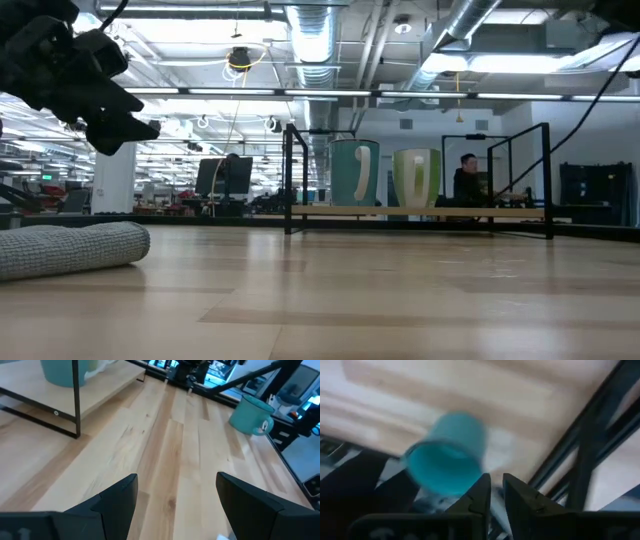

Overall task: Stack small to large cups/mugs on shelf
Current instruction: Put the blue mug on the shelf

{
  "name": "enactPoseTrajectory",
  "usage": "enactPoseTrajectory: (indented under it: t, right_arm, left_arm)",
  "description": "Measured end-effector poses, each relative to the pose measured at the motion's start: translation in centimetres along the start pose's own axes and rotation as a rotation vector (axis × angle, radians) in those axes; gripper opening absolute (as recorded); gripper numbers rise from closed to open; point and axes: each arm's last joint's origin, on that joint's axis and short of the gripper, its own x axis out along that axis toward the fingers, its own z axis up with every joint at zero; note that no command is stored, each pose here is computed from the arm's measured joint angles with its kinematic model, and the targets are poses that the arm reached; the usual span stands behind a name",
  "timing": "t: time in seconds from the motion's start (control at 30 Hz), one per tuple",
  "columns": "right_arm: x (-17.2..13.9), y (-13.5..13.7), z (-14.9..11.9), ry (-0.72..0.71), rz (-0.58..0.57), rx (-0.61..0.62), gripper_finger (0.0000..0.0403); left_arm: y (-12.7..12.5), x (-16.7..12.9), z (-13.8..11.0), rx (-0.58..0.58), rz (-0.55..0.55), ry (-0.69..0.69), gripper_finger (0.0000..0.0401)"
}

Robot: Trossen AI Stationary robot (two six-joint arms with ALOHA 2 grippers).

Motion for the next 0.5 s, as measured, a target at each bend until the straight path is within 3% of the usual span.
enactPoseTrajectory:
  t: [0.17,0.37,0.5]
  right_arm:
    - [1.3,2.8,-2.0,0.135,0.144,0.055,0.0074]
    - [2.2,6.1,-4.6,0.312,0.333,0.200,0.0074]
    - [3.6,8.1,-5.7,0.397,0.380,0.173,0.0074]
  left_arm:
    - [0.0,0.0,-0.1,0.033,-0.013,0.009,0.0261]
    - [-0.3,0.0,-0.2,0.083,-0.123,0.044,0.0261]
    - [-0.5,-0.1,-0.3,0.089,-0.194,0.066,0.0261]
